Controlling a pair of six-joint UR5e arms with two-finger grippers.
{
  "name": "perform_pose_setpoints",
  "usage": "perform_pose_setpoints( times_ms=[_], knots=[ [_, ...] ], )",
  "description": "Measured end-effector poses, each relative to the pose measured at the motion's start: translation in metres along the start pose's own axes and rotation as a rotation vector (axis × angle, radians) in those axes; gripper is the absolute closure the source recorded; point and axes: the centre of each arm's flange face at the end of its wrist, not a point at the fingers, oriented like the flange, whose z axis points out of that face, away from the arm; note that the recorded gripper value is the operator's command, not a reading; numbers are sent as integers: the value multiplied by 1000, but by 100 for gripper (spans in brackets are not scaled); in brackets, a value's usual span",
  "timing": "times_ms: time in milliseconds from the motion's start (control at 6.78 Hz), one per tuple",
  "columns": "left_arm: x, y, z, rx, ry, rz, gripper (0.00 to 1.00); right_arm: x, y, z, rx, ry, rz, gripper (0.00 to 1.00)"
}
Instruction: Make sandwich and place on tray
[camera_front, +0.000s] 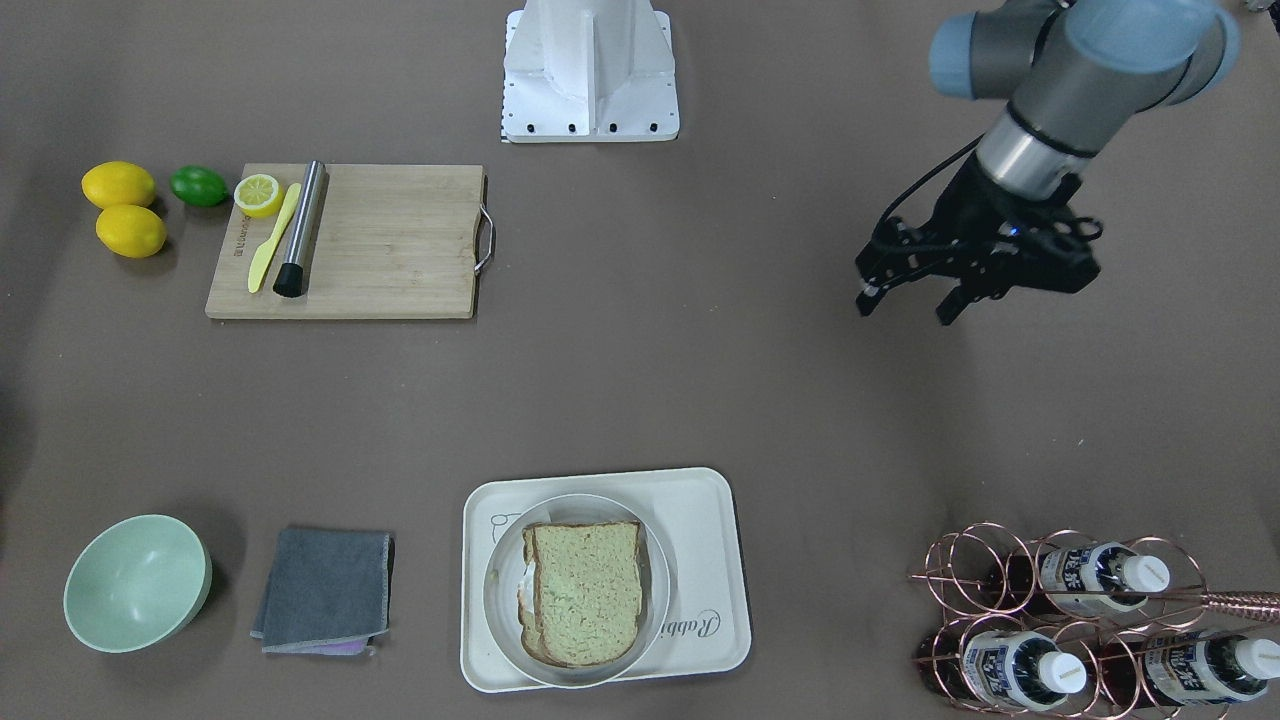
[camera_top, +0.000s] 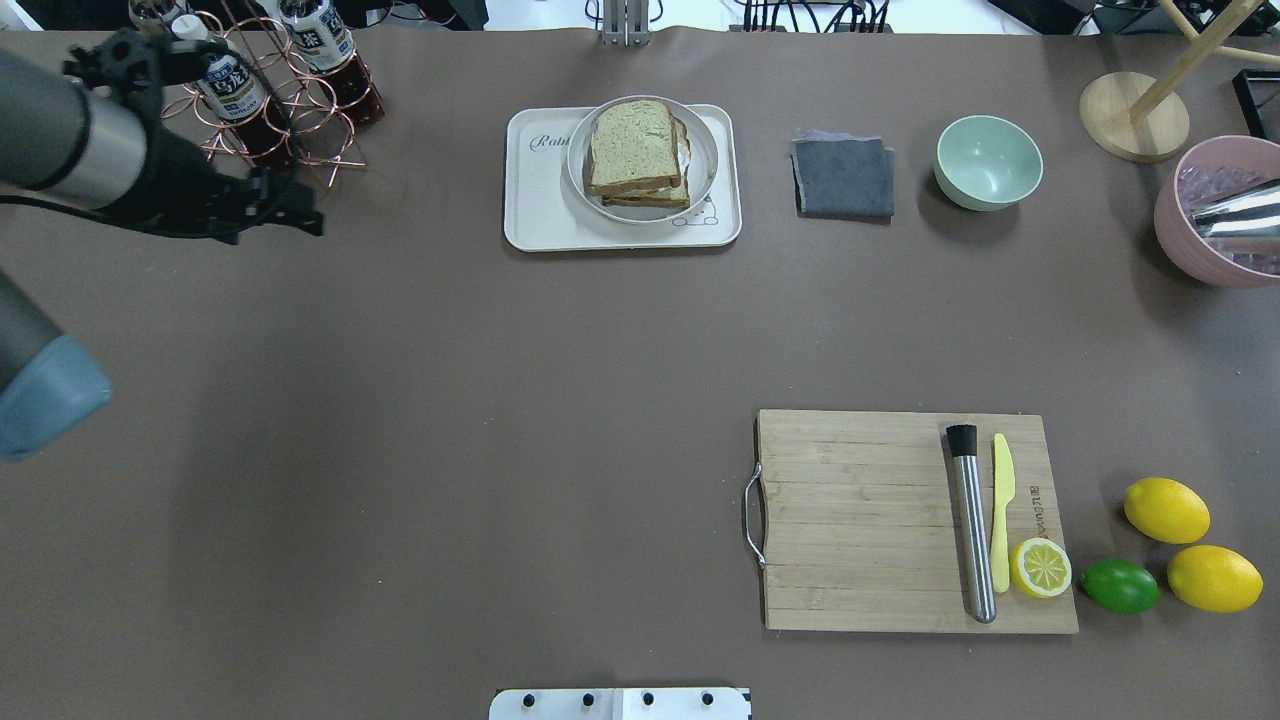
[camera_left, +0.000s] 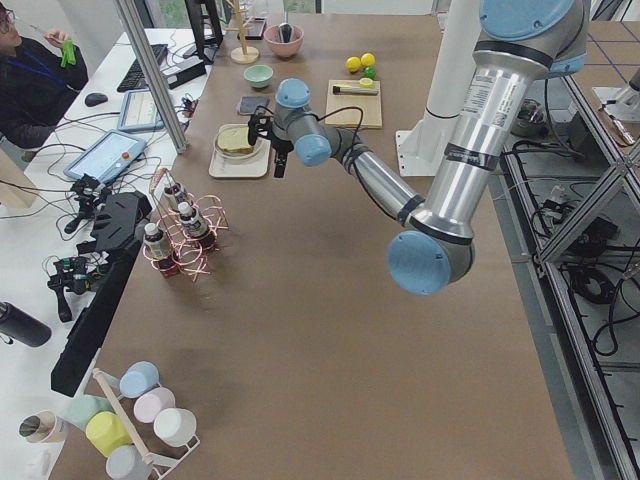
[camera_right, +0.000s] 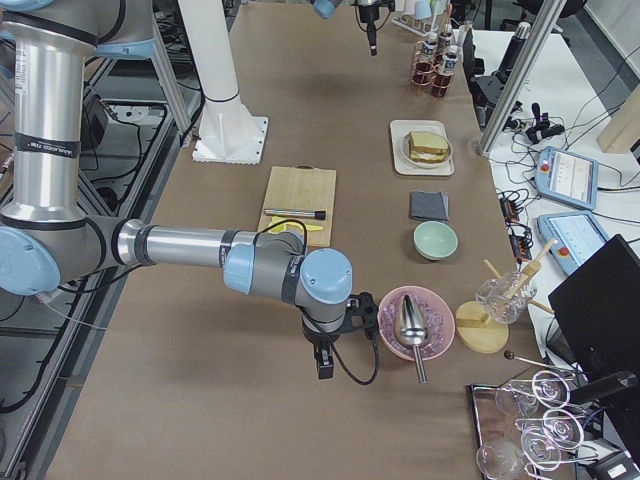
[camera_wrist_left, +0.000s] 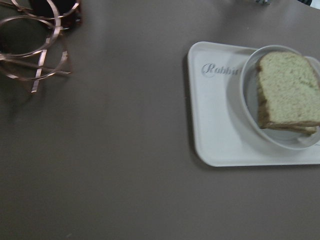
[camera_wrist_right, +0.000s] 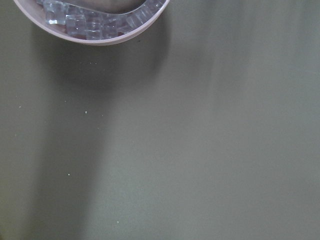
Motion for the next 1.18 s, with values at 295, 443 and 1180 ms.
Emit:
perform_pose_setpoints(
  times_ms=[295,443,1180],
  knots=[
    [-138,25,-48,-35,-116,150,2,0,0,0,0,1,0,0],
    [-211,32,-65,-74,-149,216,2,0,0,0,-1,1,0,0],
    [-464,114,-119,-218,-239,215,2,2,2,2,13,20,-17,0]
  ],
)
